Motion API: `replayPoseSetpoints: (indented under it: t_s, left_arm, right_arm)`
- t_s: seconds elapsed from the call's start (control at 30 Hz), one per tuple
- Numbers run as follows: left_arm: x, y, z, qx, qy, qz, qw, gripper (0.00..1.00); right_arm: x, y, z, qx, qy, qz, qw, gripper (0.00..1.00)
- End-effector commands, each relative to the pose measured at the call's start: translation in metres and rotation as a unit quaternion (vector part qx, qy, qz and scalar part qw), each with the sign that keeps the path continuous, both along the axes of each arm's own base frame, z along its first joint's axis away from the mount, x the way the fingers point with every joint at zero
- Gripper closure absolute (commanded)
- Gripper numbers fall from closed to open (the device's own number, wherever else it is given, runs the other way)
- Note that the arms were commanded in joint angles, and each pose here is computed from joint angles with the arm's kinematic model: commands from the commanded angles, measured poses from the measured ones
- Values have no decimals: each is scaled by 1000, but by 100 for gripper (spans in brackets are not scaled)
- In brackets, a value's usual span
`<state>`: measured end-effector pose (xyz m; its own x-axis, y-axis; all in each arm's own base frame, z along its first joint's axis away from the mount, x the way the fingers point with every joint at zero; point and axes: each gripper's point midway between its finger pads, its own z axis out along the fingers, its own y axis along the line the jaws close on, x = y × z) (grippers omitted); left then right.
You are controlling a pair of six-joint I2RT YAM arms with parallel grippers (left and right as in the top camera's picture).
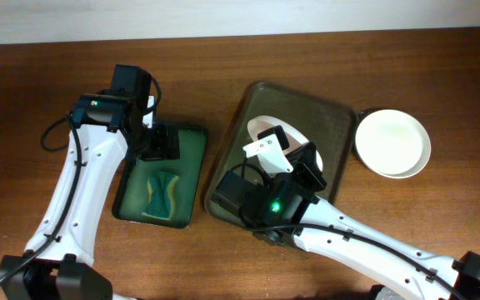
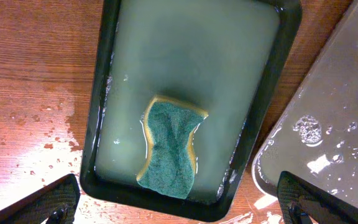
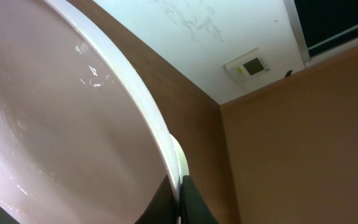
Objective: Clean dirty plates on tray and stack at the side
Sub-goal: 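Carry the plate right and stack it on the plate pile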
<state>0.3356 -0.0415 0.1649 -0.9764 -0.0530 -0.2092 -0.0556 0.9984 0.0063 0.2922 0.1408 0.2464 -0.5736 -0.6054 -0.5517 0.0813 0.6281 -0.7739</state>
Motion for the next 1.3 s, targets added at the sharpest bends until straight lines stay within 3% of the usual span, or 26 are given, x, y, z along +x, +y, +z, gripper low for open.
replayPoseSetpoints:
  t_s: [0.0,0.37,0.47,0.5,0.53,0.57,0.63,0.67,0.73,0.83,0.87,0.9,0.97,1.0,1.07,1.17,1.2,1.23,1.27]
  left_arm:
    - [3,-2,5,-4,-8,-8,1000,1]
    - [3,-2,5,-4,-8,-8,1000,1]
    - [3,-2,5,-4,-8,-8,1000,0]
    - [3,-2,5,-4,-8,-8,1000,1]
    - [3,-2,5,-4,-8,-8,1000,1]
    - [3,-2,5,-4,-8,-8,1000,1]
    - [3,-2,5,-4,-8,-8,1000,1]
    - [3,-2,5,-4,-8,-8,1000,1]
    - [3,-2,5,-4,-8,-8,1000,1]
    - [3,-2,5,-4,-8,-8,1000,1]
    - [3,-2,5,-4,-8,-8,1000,1]
    - [3,-2,5,-4,-8,-8,1000,1]
    - [3,-2,5,-4,-8,-8,1000,1]
    - [3,-2,5,-4,-8,-8,1000,1]
    - [3,-2,5,-4,-8,-8,1000,1]
    - [3,-2,5,-4,-8,-8,1000,1]
    - [3,-2,5,-4,-8,-8,1000,1]
    - [3,-2,5,-4,-8,-8,1000,1]
    - [3,-2,5,-4,-8,-8,1000,1]
  right_arm:
    - [2,1,12,-2,-26,-3,1000,96]
    - [3,-2,12,5,-28,-9,1000,96]
    - [28,-41,-16,122,-3,-104,987,96]
    - [47,-49,-48,196,93,-102,971,96]
    - [58,-45,-75,292,209,-49,932,96]
    - [63,-53,-81,390,256,-34,884,96]
    - [75,-119,-80,520,233,-90,817,96]
    - [76,-164,-81,550,202,-136,799,96]
    - [67,-241,-90,572,151,-225,774,96]
    - [37,-322,-125,612,105,-355,699,96]
    - [37,-324,-134,632,110,-356,680,93]
    - [40,-322,-141,641,117,-352,672,79]
    - [44,-316,-150,639,134,-346,673,75]
    - [52,-293,-146,648,159,-308,678,48]
    - [63,-262,-117,655,170,-242,695,47]
    - [63,-228,-59,614,139,-191,753,47]
    - [57,-248,-48,580,88,-251,770,60]
    - [46,-278,-46,538,45,-319,779,60]
    - [37,-295,-52,518,42,-351,779,47]
